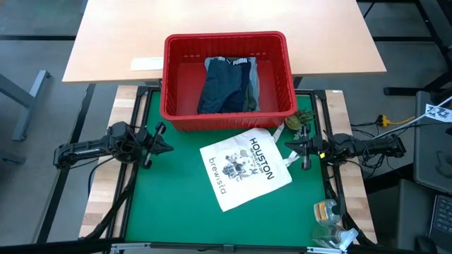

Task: Fold Laundry from Bin
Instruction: Return to home position

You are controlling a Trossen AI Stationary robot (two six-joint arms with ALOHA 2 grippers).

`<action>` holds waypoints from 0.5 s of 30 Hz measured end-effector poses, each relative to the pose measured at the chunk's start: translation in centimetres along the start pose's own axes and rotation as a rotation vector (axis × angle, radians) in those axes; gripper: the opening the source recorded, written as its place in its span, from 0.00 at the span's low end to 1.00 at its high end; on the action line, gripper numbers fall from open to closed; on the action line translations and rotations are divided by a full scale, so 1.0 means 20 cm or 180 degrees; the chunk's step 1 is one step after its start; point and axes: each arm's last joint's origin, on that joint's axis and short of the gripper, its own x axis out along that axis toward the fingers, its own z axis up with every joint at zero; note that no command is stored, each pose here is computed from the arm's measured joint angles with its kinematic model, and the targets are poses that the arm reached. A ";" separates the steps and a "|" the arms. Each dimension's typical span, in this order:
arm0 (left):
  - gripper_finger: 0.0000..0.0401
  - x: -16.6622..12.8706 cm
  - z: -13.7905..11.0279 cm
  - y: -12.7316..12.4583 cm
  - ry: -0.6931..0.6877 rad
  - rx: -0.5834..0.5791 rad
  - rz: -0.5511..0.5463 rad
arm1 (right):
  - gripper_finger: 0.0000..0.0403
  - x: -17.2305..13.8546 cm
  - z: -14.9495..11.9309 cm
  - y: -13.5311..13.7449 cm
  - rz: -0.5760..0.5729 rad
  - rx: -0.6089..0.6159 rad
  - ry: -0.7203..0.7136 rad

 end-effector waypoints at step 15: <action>0.01 -0.02 -0.06 0.07 0.0377 0.0331 0.1546 | 0.05 0.00 0.00 0.00 0.0000 0.0001 -0.0001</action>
